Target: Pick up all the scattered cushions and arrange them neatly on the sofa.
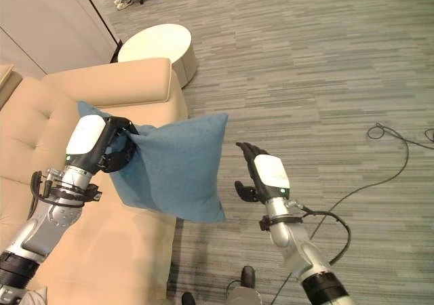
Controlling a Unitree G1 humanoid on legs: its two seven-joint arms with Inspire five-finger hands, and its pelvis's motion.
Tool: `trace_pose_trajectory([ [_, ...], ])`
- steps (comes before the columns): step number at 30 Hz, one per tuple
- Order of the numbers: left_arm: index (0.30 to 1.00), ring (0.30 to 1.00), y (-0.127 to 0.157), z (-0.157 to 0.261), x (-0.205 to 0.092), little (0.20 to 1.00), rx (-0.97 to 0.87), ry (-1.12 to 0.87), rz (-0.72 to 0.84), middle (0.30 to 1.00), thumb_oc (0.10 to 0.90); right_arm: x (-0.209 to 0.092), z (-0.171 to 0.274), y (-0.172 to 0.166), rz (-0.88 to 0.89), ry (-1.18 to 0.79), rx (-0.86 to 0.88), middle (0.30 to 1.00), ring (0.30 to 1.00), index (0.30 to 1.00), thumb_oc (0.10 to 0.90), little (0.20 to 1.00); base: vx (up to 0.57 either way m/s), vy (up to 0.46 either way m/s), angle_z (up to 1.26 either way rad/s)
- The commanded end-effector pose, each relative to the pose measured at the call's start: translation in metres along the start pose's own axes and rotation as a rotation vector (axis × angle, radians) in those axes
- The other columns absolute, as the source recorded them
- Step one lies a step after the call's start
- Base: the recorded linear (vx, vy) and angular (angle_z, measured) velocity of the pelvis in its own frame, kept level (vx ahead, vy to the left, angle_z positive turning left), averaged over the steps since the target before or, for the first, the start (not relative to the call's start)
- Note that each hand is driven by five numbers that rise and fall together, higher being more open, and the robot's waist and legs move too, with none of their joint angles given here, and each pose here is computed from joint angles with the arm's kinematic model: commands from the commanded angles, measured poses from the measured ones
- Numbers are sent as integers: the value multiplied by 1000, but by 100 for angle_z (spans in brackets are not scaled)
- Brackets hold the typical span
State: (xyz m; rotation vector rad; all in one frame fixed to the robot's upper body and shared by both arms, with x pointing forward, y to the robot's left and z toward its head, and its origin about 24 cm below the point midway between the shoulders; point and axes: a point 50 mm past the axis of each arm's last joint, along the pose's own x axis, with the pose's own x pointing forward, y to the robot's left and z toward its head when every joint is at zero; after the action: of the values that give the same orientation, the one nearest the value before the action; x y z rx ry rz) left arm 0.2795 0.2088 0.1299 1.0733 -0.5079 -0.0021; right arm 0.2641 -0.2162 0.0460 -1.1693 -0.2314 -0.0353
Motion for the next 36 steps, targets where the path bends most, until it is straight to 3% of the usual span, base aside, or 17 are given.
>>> trace_pose_trajectory([
  [1,300,300,86,40,35,300,-31,-255,509,300,400,-15,20,9,2,-55,184,900,900,900,800,900,5,-14,17],
  [8,300,300,87,40,35,300,-45,-258,485,300,400,-28,12,40,135,128,521,900,900,900,800,900,6,2,2],
  [13,300,300,87,42,34,300,-70,-265,472,300,400,-25,10,45,144,151,531,900,900,900,800,900,5,2,2],
  [23,300,300,75,47,26,300,-274,-275,433,300,400,15,33,48,135,88,591,900,900,900,800,900,8,5,5],
  [35,300,300,66,67,38,300,-401,-351,405,300,400,23,86,77,346,39,1023,900,900,900,800,900,7,12,8],
  [36,300,300,65,70,41,300,-411,-361,397,300,400,22,89,79,368,38,1066,531,531,531,554,531,3,1,8],
])
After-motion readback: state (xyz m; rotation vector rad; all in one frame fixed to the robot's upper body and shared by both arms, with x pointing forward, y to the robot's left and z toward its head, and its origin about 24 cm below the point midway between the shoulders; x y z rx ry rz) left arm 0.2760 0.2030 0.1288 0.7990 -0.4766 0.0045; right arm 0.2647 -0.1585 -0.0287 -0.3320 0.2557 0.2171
